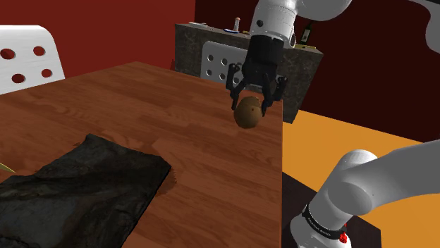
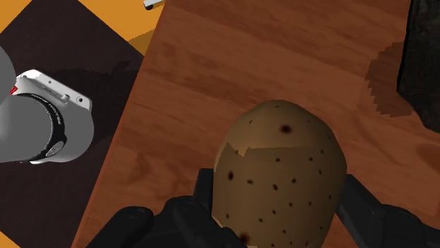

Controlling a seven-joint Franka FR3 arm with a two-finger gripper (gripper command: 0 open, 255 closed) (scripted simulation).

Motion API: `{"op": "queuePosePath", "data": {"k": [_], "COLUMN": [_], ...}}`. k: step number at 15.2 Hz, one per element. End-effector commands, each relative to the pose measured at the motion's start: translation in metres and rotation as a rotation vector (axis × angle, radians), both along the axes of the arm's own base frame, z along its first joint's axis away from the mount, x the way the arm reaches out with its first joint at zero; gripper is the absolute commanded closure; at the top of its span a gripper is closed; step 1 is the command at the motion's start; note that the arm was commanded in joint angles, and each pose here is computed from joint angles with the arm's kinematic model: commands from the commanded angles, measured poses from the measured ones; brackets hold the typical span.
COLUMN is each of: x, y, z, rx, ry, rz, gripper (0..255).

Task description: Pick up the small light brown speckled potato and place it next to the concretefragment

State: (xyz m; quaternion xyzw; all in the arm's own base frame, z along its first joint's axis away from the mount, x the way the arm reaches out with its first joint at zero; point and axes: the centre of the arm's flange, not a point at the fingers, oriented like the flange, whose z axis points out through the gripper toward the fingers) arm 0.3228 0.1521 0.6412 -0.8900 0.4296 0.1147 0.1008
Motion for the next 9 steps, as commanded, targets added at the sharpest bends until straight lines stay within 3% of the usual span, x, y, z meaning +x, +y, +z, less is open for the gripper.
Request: {"op": "queuePosePath", "data": {"k": [1, 7, 9], "x": [-0.008, -0.033, -0.033], "y": [0.022, 0.102, 0.103], "z": [-0.002, -0.001, -0.012], "rx": [0.000, 0.000, 0.000], "ry": [0.001, 0.001, 0.001], "rz": [-0.002, -0.002, -0.002], "gripper": [255, 255, 255]}}
